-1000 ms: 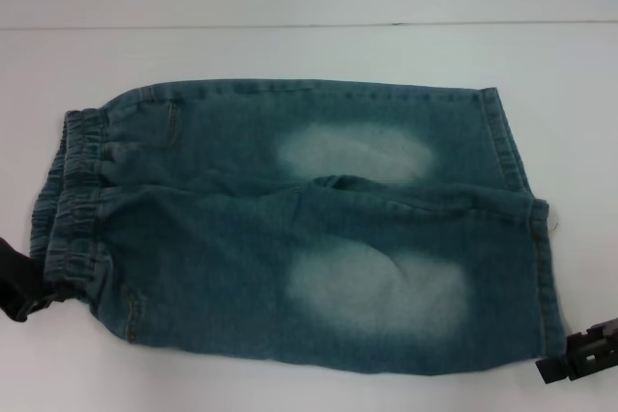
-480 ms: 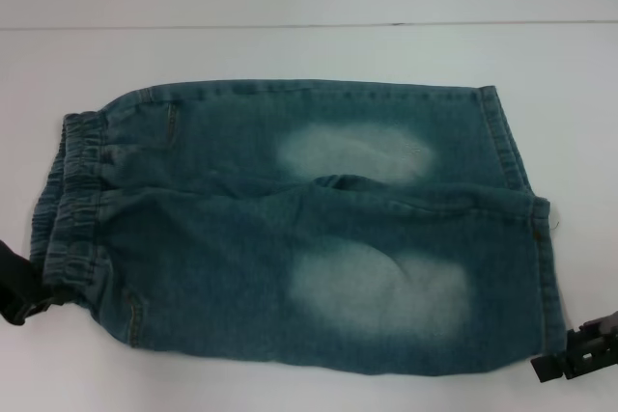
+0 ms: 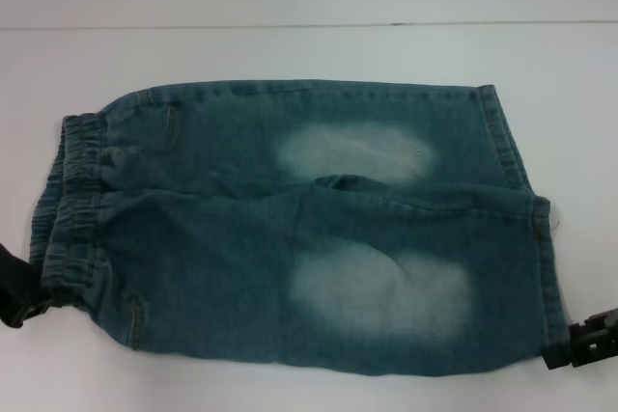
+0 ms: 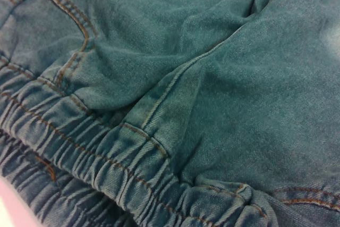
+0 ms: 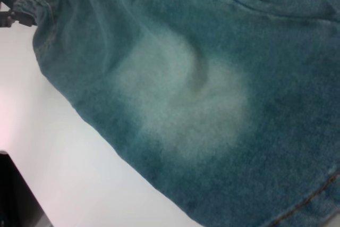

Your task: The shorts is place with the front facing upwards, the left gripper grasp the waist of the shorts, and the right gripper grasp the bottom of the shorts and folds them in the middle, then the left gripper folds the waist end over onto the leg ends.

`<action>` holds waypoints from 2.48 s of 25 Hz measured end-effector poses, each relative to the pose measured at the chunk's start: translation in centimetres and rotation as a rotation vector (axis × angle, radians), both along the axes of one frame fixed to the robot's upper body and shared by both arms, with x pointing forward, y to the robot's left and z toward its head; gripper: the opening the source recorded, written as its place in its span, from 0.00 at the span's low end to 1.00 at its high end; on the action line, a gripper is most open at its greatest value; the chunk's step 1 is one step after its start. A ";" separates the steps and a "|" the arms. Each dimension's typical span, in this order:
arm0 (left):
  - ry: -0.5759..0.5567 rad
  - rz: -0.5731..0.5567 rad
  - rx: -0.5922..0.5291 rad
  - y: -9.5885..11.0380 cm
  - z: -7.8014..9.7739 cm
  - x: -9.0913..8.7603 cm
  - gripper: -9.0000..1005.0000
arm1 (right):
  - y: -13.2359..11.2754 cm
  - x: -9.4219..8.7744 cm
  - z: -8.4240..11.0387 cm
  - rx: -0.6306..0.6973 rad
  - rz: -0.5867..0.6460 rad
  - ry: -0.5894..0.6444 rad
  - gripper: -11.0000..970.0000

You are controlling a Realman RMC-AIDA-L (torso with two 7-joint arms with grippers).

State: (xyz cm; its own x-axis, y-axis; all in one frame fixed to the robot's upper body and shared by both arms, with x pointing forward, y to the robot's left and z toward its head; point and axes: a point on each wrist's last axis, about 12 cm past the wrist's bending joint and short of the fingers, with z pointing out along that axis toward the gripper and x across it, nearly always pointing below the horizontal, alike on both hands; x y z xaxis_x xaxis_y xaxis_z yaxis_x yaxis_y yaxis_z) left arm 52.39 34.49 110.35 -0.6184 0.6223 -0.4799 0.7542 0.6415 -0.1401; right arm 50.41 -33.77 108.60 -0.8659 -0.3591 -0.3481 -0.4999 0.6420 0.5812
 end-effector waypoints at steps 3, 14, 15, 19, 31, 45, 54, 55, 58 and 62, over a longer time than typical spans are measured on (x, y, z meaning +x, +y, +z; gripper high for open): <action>-0.001 0.001 0.001 0.0 0.0 0.0 0.06 | 0.0 0.0 -0.1 -0.003 0.000 -0.003 0.72; -0.003 0.003 0.003 0.1 0.0 0.1 0.06 | 0.3 0.4 -0.3 -0.006 0.002 -0.035 0.60; -0.003 0.004 0.003 0.1 0.0 0.1 0.06 | 0.4 0.4 -0.3 -0.007 0.005 -0.037 0.56; -0.001 0.005 0.002 0.1 0.0 0.1 0.06 | 0.5 0.5 -0.4 -0.006 0.011 -0.043 0.40; -0.018 0.035 -0.051 0.3 0.3 0.1 0.06 | -0.6 0.4 0.1 0.011 -0.008 -0.104 0.03; -0.217 0.128 -0.284 -1.8 2.9 3.6 0.06 | -2.4 4.3 3.2 0.086 -0.164 -0.517 0.03; -0.396 0.295 -0.349 -2.8 2.6 7.3 0.06 | -0.9 8.3 3.9 0.010 -0.266 -0.732 0.03; -0.408 0.311 -0.345 -2.8 2.5 7.5 0.06 | -0.8 8.5 3.7 0.000 -0.280 -0.746 0.03; -0.451 0.387 -0.318 -2.8 2.0 8.1 0.06 | -0.4 9.2 3.2 -0.036 -0.327 -0.777 0.03; -0.472 0.457 -0.289 -2.4 1.3 8.5 0.06 | -0.1 10.0 2.5 -0.088 -0.371 -0.785 0.03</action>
State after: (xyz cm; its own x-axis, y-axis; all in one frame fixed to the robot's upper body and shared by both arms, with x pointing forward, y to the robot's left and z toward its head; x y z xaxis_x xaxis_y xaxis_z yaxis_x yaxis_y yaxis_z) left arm 60.89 32.07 111.62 -0.4722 0.1585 -0.8671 0.4413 0.8940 -0.0769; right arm 60.43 -33.84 111.08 -0.4537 -0.1552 -0.8775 -0.4850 0.8691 0.0970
